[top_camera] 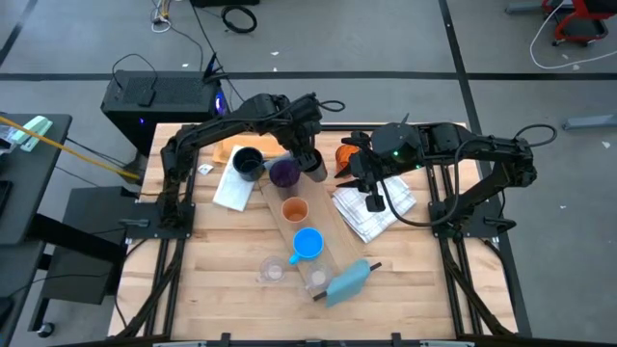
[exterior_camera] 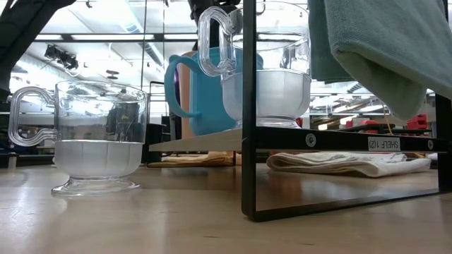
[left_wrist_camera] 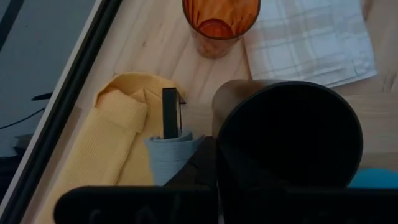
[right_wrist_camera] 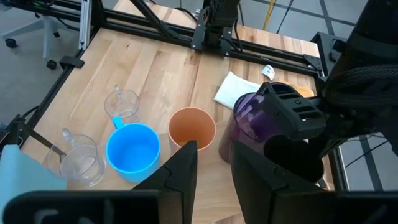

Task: Stack small to large cups/mugs on shelf
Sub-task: Put the black cup on the shelf

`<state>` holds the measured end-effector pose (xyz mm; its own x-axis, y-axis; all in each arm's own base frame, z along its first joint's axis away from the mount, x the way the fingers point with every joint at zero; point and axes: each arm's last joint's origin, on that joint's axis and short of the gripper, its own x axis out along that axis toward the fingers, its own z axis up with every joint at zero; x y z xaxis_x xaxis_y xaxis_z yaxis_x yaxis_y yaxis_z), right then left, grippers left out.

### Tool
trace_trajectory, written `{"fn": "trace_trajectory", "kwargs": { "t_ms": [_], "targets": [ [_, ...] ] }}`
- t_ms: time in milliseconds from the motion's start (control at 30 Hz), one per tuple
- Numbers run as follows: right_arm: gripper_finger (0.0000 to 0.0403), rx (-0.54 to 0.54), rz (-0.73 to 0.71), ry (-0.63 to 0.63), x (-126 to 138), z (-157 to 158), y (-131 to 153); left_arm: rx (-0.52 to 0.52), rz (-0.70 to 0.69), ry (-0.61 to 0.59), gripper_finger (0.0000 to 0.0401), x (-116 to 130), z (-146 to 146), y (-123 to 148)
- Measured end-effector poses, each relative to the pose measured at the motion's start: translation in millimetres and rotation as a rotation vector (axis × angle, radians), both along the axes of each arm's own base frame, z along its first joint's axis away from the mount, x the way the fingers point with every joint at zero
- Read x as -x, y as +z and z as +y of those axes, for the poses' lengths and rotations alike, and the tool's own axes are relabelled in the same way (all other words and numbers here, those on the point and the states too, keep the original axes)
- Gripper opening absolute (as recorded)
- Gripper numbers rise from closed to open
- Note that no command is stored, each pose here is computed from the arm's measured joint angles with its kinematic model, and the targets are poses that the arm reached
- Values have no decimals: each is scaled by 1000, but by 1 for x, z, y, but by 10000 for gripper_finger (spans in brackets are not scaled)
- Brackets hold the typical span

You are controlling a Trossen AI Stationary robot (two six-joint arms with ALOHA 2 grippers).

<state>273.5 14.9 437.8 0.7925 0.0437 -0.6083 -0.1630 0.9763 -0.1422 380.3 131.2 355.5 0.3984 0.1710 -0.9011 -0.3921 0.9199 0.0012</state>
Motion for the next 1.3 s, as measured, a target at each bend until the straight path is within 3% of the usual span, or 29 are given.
{"fn": "trace_trajectory", "kwargs": {
  "t_ms": [500,1300],
  "targets": [
    [103,1,0,1,0,0,0,-15,11,-27,3,0,3,-2],
    [103,-2,1,-2,0,0,0,20,99,-19,3,-16,3,-31]
  ]
}}
